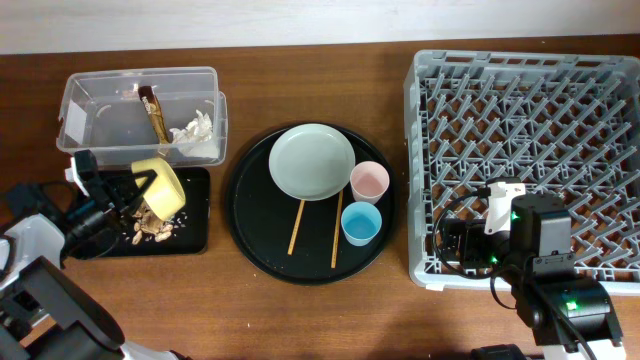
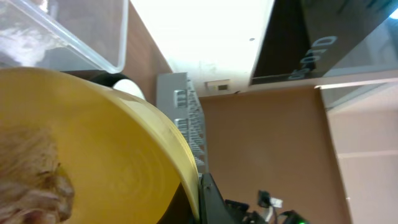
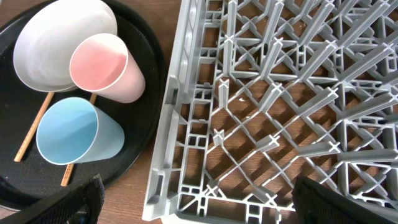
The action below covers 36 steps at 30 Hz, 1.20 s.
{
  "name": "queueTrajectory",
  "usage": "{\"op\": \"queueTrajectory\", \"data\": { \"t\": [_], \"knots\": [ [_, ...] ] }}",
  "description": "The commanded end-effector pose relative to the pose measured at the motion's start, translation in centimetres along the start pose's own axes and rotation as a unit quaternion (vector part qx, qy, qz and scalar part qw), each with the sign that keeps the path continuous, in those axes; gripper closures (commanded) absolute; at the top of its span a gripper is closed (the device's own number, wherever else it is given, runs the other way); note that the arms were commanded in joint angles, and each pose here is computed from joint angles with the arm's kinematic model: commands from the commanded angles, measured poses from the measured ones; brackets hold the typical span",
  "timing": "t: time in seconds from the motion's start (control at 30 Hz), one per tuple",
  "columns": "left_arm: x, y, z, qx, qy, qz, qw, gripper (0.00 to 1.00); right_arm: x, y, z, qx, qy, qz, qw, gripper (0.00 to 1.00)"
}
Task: Sort waste into correct bins and load items into the dishwasher rack
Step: 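Grasp the yellow bowl and dump its scraps onto the black tray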
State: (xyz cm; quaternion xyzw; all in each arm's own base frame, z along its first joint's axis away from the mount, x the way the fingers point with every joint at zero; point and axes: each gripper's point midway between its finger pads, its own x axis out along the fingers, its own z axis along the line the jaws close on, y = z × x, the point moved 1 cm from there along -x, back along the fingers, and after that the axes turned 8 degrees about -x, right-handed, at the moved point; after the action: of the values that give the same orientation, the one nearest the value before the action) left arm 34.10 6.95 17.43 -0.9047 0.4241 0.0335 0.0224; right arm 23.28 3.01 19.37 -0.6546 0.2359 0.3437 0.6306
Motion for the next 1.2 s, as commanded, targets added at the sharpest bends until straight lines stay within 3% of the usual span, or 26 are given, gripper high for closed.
{"op": "queueTrajectory", "data": {
  "t": [0.0, 0.13, 0.4, 0.47, 0.57, 0.6, 0.67, 0.7, 0.77, 0.8, 0.83, 1.0, 1.07, 1.17],
  "knots": [
    [-1.0, -0.4, -1.1, -0.065, 0.042, -0.008, 0.997, 1.00, -0.4, -0.6, -0.1, 0.004, 0.001, -0.009, 1.000, 0.02],
    [-1.5, -0.7, -1.1, -0.146, 0.043, -0.012, 0.988, 1.00, -0.4, -0.6, -0.1, 0.004, 0.001, -0.009, 1.000, 0.02],
    [-1.5, -0.9, -1.1, -0.125, 0.041, -0.013, 0.991, 1.00, -0.4, -0.6, -0.1, 0.004, 0.001, -0.009, 1.000, 0.02],
    [-1.5, -1.6, 0.4, -0.071, -0.007, -0.029, 0.997, 1.00, -0.4, -0.6, -0.1, 0.004, 0.001, -0.009, 1.000, 0.02],
    [-1.7, -2.1, 2.8, -0.098, -0.076, -0.051, 0.991, 1.00, -0.4, -0.6, -0.1, 0.004, 0.001, -0.009, 1.000, 0.02],
    [-1.7, -2.0, 2.8, -0.124, -0.076, -0.052, 0.988, 1.00, -0.4, -0.6, -0.1, 0.004, 0.001, -0.009, 1.000, 0.02],
    [-1.5, -1.7, -1.3, -0.012, 0.041, -0.016, 0.999, 1.00, -0.4, -0.6, -0.1, 0.004, 0.001, -0.009, 1.000, 0.02],
    [-1.5, -2.1, -0.4, 0.032, 0.008, -0.027, 0.999, 1.00, -0.4, -0.6, -0.1, 0.004, 0.001, -0.009, 1.000, 0.02],
    [-1.8, -2.6, 2.3, -0.037, -0.070, -0.051, 0.996, 1.00, -0.4, -0.6, -0.1, 0.004, 0.001, -0.009, 1.000, 0.02],
    [-1.3, -1.7, -0.8, -0.003, 0.025, -0.019, 1.000, 1.00, -0.4, -0.6, -0.1, 0.004, 0.001, -0.008, 1.000, 0.01],
    [-1.1, -1.3, -1.6, 0.004, 0.041, -0.011, 0.999, 1.00, -0.4, -0.6, -0.1, 0.004, 0.001, -0.008, 1.000, 0.01],
    [1.9, 0.4, -1.6, 0.048, -0.051, 0.013, 0.997, 1.00, -0.4, -0.6, -0.1, 0.004, 0.001, -0.009, 1.000, 0.02],
    [4.9, 2.8, -2.6, 0.117, -0.122, 0.040, 0.985, 1.00, -0.4, -0.6, -0.1, 0.004, 0.001, -0.009, 1.000, 0.02],
    [8.7, 5.6, -1.7, 0.216, -0.259, 0.061, 0.940, 1.00, -0.4, -0.6, -0.1, 0.004, 0.001, -0.008, 1.000, 0.02]
  ]
}}
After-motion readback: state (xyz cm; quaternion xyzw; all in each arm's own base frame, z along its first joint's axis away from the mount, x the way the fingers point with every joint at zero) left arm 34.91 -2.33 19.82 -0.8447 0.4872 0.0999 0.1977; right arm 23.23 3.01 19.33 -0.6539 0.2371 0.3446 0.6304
